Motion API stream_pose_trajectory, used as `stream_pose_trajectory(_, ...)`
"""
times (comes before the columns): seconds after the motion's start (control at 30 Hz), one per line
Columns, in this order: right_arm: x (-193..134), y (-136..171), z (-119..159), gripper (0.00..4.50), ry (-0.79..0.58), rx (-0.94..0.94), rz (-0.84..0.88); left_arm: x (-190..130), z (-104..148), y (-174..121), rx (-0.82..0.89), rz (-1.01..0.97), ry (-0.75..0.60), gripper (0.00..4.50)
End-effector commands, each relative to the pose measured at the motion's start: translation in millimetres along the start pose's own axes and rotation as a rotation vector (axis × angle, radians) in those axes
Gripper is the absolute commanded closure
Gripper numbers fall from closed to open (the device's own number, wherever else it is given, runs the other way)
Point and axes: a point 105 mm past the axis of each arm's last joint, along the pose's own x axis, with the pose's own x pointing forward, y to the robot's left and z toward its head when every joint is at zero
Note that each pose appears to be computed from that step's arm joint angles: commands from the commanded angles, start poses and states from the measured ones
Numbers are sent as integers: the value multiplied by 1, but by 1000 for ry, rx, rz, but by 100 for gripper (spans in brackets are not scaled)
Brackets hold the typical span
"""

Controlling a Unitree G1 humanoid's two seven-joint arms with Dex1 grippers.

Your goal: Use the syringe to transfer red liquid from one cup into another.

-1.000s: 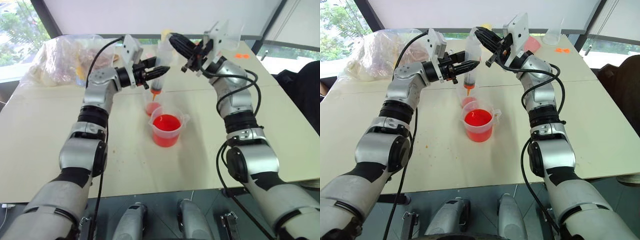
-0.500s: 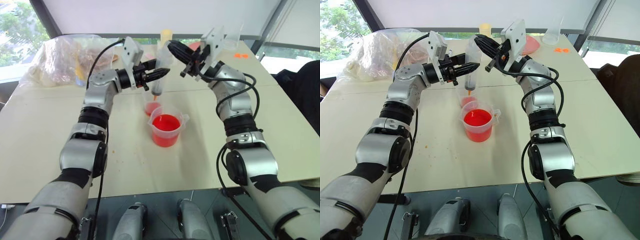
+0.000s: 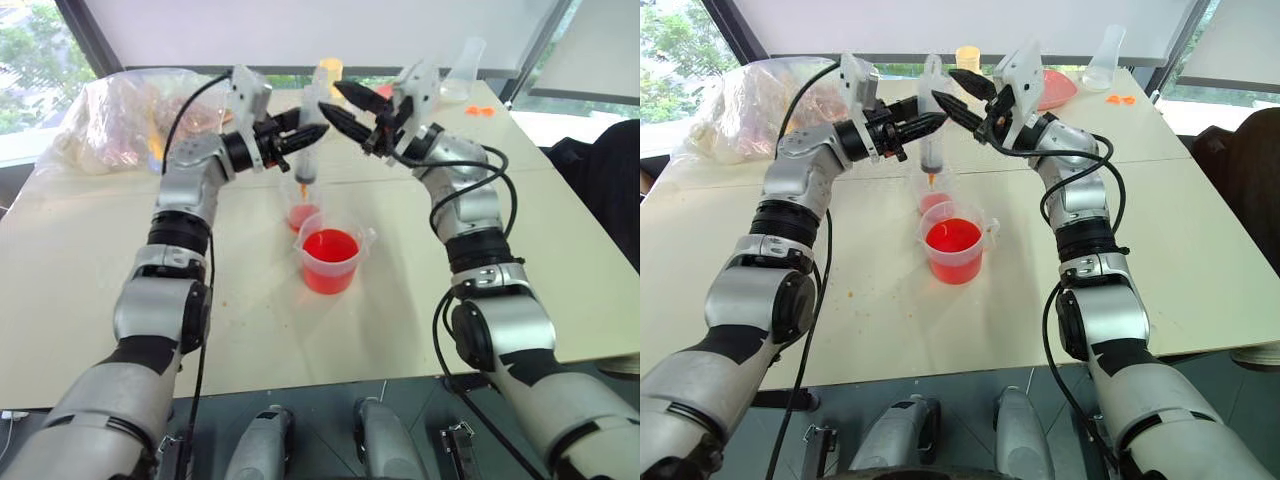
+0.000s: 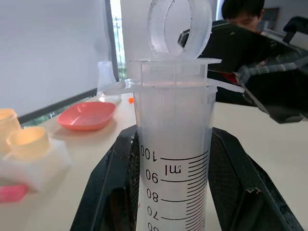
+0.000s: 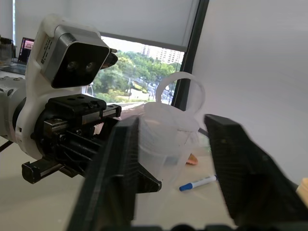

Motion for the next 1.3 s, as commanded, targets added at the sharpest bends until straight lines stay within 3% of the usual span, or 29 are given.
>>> stream_pose_trajectory(0.03,-8,-14,19,117,-59,-56,-65,1,29,0,45,-12,-76,305)
stream_pose_trajectory(0.2,-36,-38,42,117,-98,-99,-164,0,47,8,-17,36,-105,305)
stream_pose_trajectory(0.3,-54,-40,55,117,-90,-118,-156,-7,72,20,-111,104,-121,305)
stream_pose_trajectory(0.47,-73,1,65,117,12,-109,77,-41,80,58,-245,414,75,305)
stream_pose_trajectory(0.53,-80,33,60,117,90,-99,234,-74,60,77,-458,643,214,305)
stream_pose_trajectory(0.6,-88,63,55,117,151,-66,376,-115,34,81,-561,820,387,305)
stream_pose_trajectory(0.7,-98,96,51,117,199,-10,528,-166,0,65,-790,976,555,305)
stream_pose_trajectory(0.77,-102,111,48,117,218,10,593,-181,-25,51,-859,1020,623,305)
stream_pose_trajectory(0.83,-104,116,47,117,227,17,615,-184,-37,46,-874,1041,628,305)
stream_pose_trajectory(0.97,-99,128,42,117,197,72,641,-173,-91,8,-998,1064,545,305)
stream_pose_trajectory(1.27,-103,156,21,117,219,119,677,-157,-110,-25,-1090,1109,506,305)
stream_pose_trajectory(1.3,-103,158,20,110,221,121,675,-158,-110,-25,-1090,1106,512,258)
